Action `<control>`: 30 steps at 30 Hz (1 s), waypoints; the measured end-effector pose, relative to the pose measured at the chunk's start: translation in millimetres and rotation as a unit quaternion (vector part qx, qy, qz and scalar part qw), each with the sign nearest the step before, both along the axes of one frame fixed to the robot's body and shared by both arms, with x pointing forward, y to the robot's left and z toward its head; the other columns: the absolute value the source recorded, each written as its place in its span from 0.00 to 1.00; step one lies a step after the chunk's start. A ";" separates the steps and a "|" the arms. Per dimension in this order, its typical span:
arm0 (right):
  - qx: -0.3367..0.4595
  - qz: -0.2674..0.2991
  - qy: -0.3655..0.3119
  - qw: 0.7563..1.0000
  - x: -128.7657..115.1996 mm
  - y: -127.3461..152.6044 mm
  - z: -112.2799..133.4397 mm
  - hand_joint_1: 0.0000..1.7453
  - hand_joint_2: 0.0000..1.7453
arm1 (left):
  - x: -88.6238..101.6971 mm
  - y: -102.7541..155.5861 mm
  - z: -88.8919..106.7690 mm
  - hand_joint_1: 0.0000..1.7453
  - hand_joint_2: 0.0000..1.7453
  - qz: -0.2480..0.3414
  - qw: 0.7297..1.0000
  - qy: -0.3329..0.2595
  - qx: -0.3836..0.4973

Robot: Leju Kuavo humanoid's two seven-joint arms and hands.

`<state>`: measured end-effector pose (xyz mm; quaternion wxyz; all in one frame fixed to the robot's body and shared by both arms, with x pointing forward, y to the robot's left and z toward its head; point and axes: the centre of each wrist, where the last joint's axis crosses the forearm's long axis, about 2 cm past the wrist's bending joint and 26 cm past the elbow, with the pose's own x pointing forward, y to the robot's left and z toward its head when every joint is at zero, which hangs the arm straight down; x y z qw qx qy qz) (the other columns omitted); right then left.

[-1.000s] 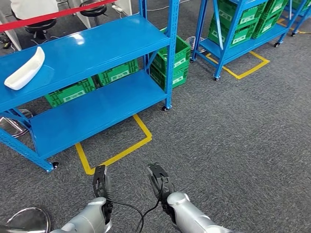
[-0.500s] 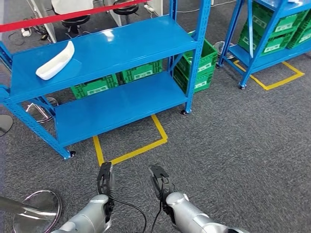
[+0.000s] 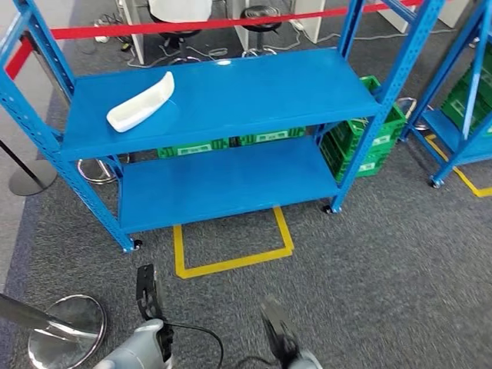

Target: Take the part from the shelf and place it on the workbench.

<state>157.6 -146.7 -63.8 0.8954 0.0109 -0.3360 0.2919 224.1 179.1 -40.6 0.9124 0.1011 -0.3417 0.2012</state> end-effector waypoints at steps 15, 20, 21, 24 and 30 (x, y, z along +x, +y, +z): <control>0.001 -0.031 -0.010 0.999 -27.3 -40.2 -19.1 0.00 0.00 | -14.3 6.5 -8.4 0.00 0.00 0.029 0.997 -0.056 0.035; -0.009 -0.048 0.008 0.999 -26.1 -51.2 -21.0 0.00 0.00 | -14.5 1.1 -7.3 0.00 0.00 0.007 0.999 -0.032 0.024; -0.011 -0.058 0.011 0.998 -25.0 -54.9 -21.4 0.00 0.00 | -10.3 -2.5 -4.4 0.00 0.00 -0.003 0.999 -0.031 0.023; -0.015 -0.092 0.026 0.995 -30.1 -70.5 -25.4 0.00 0.00 | -0.7 -16.7 4.3 0.00 0.00 -0.036 0.999 -0.022 0.019; -0.037 -0.172 0.083 0.981 -73.1 -107.0 -39.7 0.00 0.00 | 5.2 -48.7 17.4 0.00 0.00 -0.043 0.998 0.030 -0.041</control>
